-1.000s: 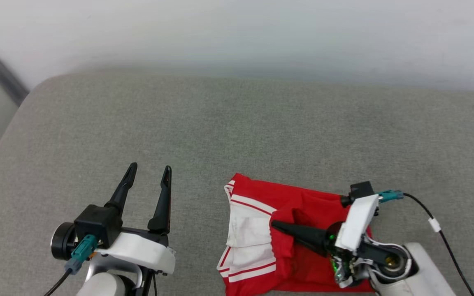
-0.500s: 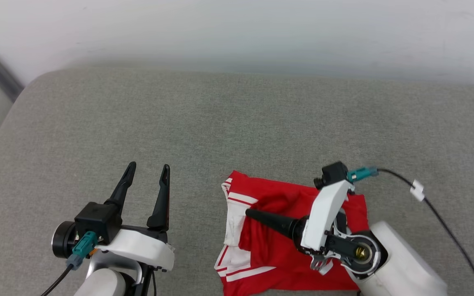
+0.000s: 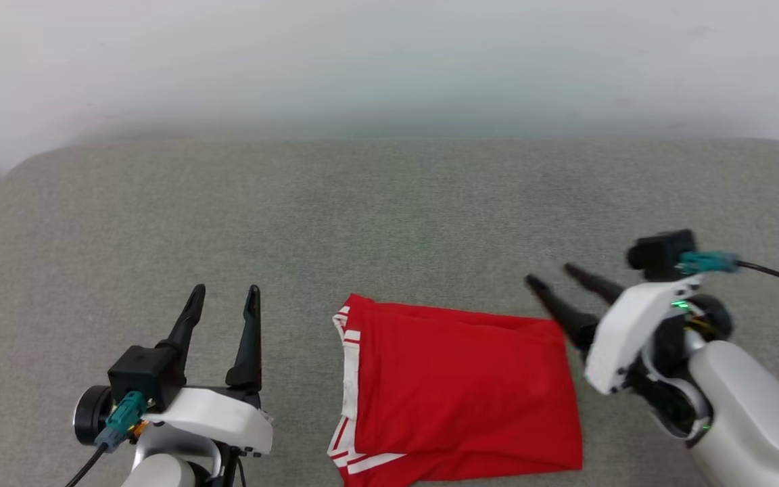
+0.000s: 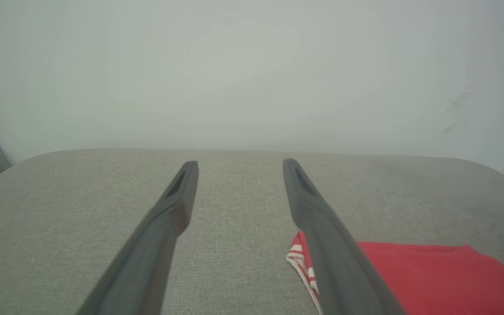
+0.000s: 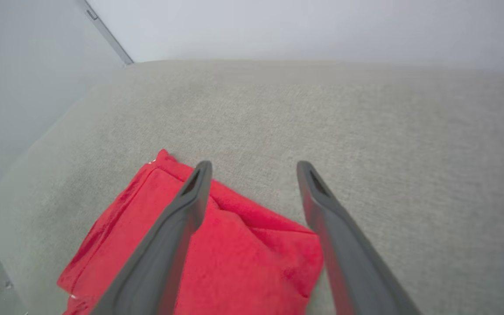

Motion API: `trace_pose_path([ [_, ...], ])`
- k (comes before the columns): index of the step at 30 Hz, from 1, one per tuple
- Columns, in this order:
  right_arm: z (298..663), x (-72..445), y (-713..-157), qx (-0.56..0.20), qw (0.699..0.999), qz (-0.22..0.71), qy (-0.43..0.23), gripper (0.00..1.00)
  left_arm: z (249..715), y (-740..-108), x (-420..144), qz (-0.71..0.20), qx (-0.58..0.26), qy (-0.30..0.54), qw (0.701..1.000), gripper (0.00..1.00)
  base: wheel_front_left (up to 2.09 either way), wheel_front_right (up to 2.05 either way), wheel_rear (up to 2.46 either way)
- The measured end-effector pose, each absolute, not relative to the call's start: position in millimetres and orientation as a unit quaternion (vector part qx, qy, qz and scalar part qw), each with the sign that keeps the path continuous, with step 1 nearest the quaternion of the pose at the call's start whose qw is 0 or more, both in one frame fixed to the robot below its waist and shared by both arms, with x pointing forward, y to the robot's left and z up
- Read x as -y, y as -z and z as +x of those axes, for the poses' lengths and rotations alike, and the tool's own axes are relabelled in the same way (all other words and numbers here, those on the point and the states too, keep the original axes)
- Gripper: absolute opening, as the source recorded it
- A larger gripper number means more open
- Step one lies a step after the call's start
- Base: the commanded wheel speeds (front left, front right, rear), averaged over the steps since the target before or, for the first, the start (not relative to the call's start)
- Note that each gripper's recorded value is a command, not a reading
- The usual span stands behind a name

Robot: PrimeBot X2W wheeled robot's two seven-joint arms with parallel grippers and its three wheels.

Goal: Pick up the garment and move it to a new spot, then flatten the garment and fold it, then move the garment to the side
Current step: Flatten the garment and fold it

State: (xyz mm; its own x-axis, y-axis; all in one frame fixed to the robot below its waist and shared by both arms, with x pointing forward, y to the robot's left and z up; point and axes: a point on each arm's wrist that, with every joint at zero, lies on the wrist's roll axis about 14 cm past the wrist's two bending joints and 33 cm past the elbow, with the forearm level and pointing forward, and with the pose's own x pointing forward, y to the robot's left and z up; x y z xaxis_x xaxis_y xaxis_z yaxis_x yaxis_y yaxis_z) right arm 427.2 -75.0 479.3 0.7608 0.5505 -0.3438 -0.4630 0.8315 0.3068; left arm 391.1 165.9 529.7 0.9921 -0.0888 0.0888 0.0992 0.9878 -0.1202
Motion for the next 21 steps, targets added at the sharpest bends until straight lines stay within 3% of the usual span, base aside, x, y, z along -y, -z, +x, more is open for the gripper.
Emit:
trace_pose_path([
  [1,435,104,-490,-0.165,0.954,0.092,-0.232,1.00,391,-528,-165,-0.067,0.039,0.046,0.996,1.00,0.00,0.00,0.00],
  [4,439,150,-507,-0.095,0.978,0.079,-0.169,1.00,389,-525,-166,-0.071,0.034,0.041,0.996,1.00,0.00,0.00,0.00],
  [11,413,205,-552,0.041,0.993,0.068,-0.083,1.00,382,-525,-168,-0.065,0.035,0.036,0.997,1.00,0.00,0.00,0.00],
  [21,363,198,-547,0.039,0.996,0.060,-0.061,1.00,368,-521,-180,-0.058,0.030,0.015,0.998,1.00,0.00,0.00,0.00],
])
